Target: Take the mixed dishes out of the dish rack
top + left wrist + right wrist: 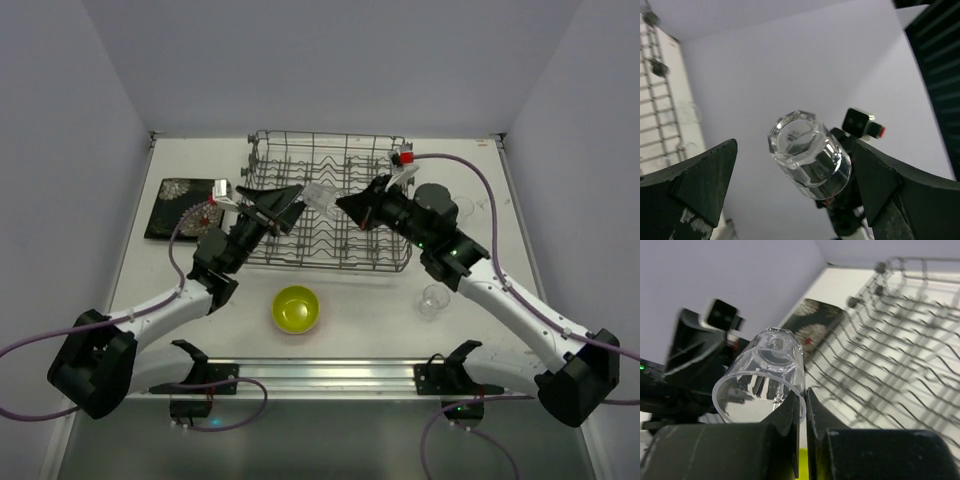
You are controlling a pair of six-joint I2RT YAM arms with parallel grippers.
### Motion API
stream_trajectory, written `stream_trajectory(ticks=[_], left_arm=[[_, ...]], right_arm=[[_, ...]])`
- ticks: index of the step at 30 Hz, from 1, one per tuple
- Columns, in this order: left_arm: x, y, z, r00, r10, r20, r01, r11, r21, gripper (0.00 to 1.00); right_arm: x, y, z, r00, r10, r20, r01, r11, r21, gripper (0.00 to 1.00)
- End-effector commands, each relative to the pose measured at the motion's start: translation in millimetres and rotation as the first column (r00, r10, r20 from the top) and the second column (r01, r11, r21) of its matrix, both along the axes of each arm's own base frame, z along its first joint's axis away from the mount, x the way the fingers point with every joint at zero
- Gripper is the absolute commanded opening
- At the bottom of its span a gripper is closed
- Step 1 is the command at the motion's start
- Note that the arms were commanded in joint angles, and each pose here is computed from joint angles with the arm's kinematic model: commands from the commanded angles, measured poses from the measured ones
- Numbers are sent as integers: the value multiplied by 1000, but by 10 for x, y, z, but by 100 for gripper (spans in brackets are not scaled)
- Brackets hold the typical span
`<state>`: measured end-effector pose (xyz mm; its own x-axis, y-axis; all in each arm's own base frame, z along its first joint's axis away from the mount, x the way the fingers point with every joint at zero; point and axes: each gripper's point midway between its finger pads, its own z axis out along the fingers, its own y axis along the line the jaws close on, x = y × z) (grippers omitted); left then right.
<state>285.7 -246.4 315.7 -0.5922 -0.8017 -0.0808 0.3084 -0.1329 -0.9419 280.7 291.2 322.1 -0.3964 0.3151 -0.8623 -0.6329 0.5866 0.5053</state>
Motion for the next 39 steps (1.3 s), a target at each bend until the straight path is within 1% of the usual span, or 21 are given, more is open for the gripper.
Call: stream_trajectory(ticks=[1,2,3,4,6,7,8,10,12,13,14,16,17,19,20,23,25,27,33,37,39], left_arm=[[405,120,-164,973,230,-9,-217,929,299,100],[462,155,-117,965,264,1,-249,910,332,100],[503,229,-178,955,297,16,-279,877,391,100],[503,251,-165,953,300,38,-289,865,409,100],[467,313,-67,944,312,104,-325,835,444,100],[447,321,-35,942,307,134,-334,824,457,100],[430,323,52,939,302,164,-343,816,464,100],[402,371,99,931,298,213,-366,770,523,100],[350,390,285,917,273,291,-394,735,551,100],[335,392,246,921,258,291,-385,714,585,100],[292,415,369,908,243,342,-409,693,594,100],[249,425,345,914,219,342,-396,666,632,100],[207,455,421,904,213,371,-414,653,634,100],[167,489,433,901,205,383,-420,636,648,100],[130,522,478,894,207,397,-432,631,645,100],[83,574,496,884,208,419,-452,615,646,100],[84,596,474,882,214,419,-457,603,654,100],[111,594,444,884,212,416,-455,590,667,100],[128,476,416,896,158,416,-421,602,679,100],[138,476,412,893,158,421,-426,598,679,100],[147,469,395,894,154,421,-424,593,684,100]], right_arm=[[178,-567,-60,978,-168,-127,158,984,-83,0],[199,-704,-58,969,-206,-138,190,974,-119,0],[262,-915,-110,949,-291,-124,265,945,-191,0],[208,-1156,-307,917,-358,-176,299,909,-290,0],[125,-1405,-201,889,-429,-162,350,862,-367,0],[-51,-1533,-380,864,-452,-220,314,827,-466,0],[-98,-1590,-278,856,-468,-221,321,816,-481,0],[-295,-1717,-446,819,-499,-282,274,773,-572,0],[-401,-1829,-513,791,-538,-290,282,743,-608,0],[-507,-1872,-601,775,-551,-310,260,725,-638,0],[-588,-1885,-697,766,-551,-332,228,716,-660,0],[-807,-1869,-902,747,-545,-381,132,684,-718,0],[-904,-1846,-1042,740,-540,-402,78,662,-745,0],[-1072,-1696,-1265,745,-494,-447,-36,640,-768,0],[-1208,-1614,-1456,732,-455,-507,-121,646,-754,0],[-1407,-1480,-1714,725,-415,-550,-196,641,-742,0],[-1448,-1446,-1782,720,-411,-560,-203,646,-735,0],[-1469,-1470,-1912,709,-425,-563,-219,626,-748,0],[-1460,-1411,-2319,670,-443,-595,-292,580,-760,0],[-1390,-1257,-2481,674,-401,-620,-312,606,-731,0],[-1365,-1285,-2556,656,-430,-620,-317,589,-744,0]])
